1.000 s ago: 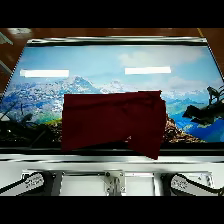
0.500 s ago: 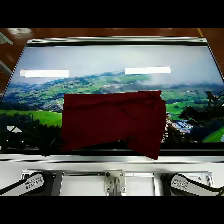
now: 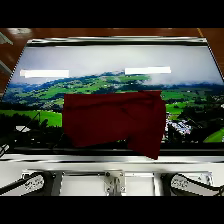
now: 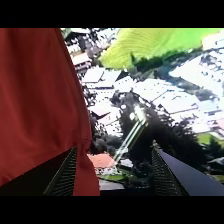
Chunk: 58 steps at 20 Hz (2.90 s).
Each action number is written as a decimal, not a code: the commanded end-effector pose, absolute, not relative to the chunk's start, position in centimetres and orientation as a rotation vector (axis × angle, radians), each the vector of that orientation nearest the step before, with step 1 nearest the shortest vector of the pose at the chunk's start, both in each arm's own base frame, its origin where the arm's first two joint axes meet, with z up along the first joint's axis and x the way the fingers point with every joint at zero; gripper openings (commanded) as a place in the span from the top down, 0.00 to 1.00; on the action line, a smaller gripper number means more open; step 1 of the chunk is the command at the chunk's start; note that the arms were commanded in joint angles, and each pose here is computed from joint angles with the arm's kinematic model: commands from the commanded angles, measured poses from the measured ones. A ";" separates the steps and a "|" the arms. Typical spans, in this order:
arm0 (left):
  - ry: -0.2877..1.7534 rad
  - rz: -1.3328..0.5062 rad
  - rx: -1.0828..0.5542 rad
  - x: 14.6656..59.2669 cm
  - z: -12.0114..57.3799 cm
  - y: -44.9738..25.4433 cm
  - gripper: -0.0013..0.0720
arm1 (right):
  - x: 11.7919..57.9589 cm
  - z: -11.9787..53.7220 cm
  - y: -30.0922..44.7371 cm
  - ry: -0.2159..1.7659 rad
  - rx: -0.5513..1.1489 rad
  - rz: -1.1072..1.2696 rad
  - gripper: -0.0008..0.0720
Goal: Fold the shirts.
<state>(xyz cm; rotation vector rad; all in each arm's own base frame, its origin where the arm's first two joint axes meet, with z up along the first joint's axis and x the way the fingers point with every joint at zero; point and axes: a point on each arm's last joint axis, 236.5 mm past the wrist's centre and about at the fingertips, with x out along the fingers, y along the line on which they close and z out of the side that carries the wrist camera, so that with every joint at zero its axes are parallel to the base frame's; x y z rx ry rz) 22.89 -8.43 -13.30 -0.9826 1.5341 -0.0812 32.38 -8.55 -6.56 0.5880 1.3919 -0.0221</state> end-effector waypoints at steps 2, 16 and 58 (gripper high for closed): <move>1.528 -0.157 -0.996 23.0 -12.4 -9.9 0.92 | 32.2 -9.4 -5.5 1.442 0.717 0.086 0.18; 1.378 -0.248 -0.938 26.9 -8.3 -9.6 0.92 | 31.8 -10.9 3.2 1.574 0.742 0.366 0.90; 1.066 -0.121 -0.301 43.0 3.3 0.6 0.92 | 46.1 4.0 -4.4 0.985 0.465 0.107 0.91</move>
